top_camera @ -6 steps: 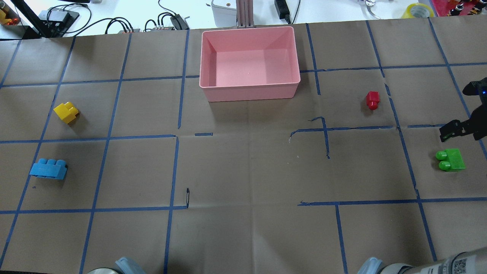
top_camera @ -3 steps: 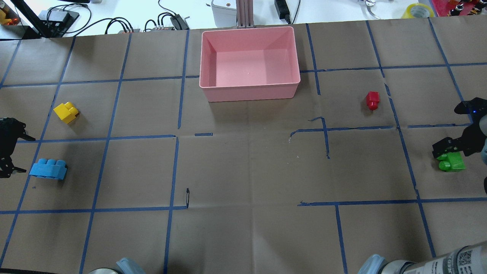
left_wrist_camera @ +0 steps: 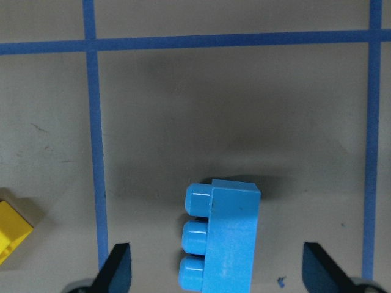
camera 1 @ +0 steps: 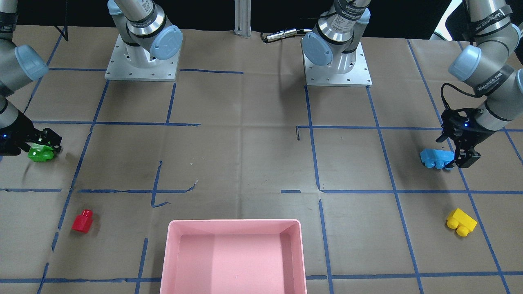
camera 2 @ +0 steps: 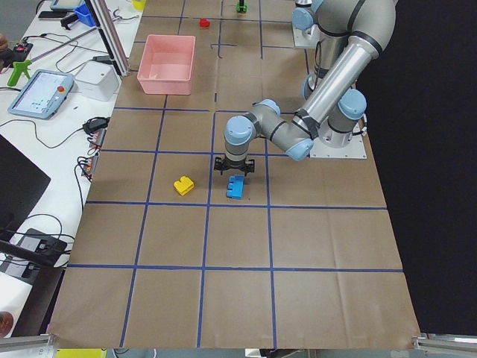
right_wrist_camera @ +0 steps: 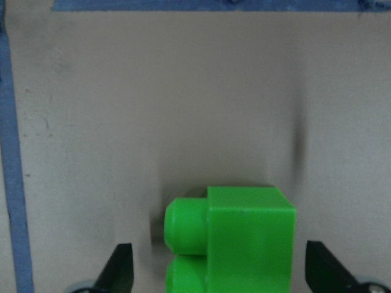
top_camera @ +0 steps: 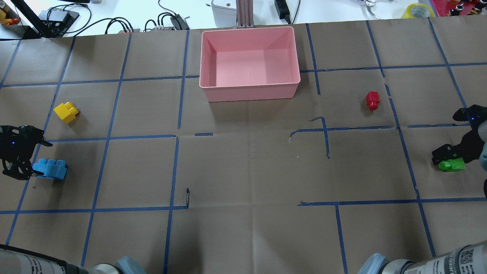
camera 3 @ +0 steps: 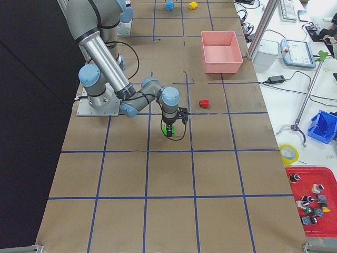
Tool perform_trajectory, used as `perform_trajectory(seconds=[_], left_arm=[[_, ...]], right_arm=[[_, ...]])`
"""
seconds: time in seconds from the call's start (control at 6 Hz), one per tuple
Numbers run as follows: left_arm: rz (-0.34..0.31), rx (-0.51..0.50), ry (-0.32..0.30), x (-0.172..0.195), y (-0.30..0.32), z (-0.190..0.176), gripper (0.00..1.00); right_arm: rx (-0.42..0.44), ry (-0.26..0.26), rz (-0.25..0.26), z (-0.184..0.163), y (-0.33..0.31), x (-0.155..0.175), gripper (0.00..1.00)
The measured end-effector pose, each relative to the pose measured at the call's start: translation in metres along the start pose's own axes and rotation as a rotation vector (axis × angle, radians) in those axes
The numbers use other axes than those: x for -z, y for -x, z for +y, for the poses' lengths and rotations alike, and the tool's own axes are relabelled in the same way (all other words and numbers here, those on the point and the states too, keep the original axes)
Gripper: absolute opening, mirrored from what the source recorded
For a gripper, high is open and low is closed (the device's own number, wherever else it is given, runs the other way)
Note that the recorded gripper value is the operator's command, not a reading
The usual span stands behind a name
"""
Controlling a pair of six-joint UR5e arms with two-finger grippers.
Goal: Put all blocks into box
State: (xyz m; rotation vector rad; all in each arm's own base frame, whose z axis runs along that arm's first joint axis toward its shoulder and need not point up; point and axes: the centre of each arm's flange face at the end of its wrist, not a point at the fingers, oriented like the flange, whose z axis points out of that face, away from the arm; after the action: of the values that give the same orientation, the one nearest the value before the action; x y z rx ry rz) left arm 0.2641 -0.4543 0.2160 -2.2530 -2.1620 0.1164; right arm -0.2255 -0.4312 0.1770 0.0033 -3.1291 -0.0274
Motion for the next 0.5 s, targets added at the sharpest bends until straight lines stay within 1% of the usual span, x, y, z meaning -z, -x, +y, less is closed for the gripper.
perform_trajectory(seconds=[0.17,0.33,0.5], left_arm=[[0.004,-0.001,-0.005,-0.006,0.000,0.001,0.99],[0.012,-0.003,-0.013,-0.012,0.000,0.002,0.99],[0.020,-0.004,-0.021,-0.018,0.000,0.004,0.99]], right_arm=[[-0.004,0.002,0.000,0.001,-0.002,-0.001,0.77],[-0.006,0.003,-0.002,0.002,-0.002,-0.002,0.37],[-0.008,0.001,-0.003,0.001,-0.003,-0.003,0.17]])
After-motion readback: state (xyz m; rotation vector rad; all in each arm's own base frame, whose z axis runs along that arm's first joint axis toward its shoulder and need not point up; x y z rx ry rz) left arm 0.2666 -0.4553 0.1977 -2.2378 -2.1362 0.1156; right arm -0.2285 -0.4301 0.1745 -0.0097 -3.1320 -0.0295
